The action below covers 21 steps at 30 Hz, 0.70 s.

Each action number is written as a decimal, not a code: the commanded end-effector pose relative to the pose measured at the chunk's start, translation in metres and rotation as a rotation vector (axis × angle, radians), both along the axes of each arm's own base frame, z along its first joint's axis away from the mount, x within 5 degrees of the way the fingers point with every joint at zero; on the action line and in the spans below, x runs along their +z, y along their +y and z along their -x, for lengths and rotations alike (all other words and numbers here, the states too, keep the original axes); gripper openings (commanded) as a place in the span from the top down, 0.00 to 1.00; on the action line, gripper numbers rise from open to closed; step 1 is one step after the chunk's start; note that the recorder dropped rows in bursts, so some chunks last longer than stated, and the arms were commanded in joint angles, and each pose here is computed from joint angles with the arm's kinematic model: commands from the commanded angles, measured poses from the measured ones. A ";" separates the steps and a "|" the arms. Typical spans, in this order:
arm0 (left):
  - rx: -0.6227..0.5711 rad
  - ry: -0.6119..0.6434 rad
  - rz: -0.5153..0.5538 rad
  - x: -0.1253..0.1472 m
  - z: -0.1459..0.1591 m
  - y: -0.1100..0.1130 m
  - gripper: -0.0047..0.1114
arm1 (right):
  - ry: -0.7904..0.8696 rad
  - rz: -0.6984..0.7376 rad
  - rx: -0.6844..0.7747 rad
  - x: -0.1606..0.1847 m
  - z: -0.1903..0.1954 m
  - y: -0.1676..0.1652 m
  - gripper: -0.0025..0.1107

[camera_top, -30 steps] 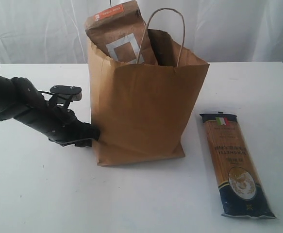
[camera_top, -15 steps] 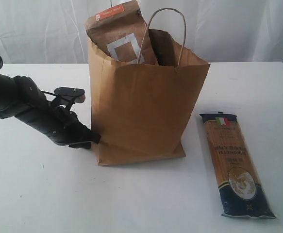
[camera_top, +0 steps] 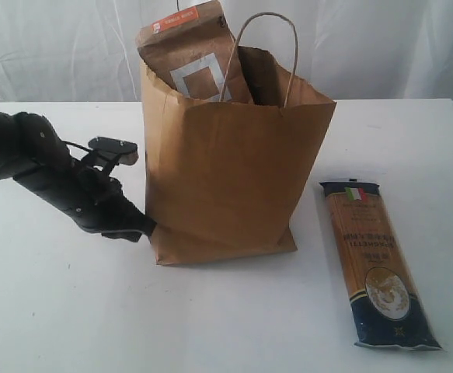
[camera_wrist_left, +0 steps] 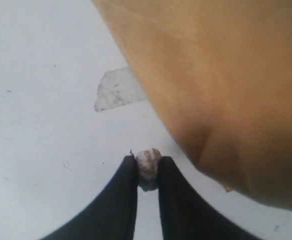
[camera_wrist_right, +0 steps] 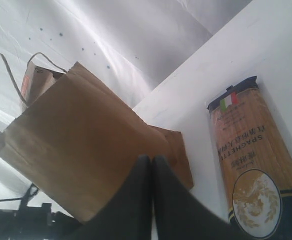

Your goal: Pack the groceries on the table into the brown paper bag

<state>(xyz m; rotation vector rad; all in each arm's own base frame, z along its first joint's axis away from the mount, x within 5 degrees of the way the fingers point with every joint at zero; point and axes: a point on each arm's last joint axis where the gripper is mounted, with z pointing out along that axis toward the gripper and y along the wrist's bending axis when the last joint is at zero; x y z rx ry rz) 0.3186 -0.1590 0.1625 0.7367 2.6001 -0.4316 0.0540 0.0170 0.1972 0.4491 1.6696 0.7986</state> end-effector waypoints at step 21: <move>-0.028 -0.460 0.415 0.206 0.075 0.031 0.96 | -0.014 0.008 -0.004 0.001 0.000 0.000 0.98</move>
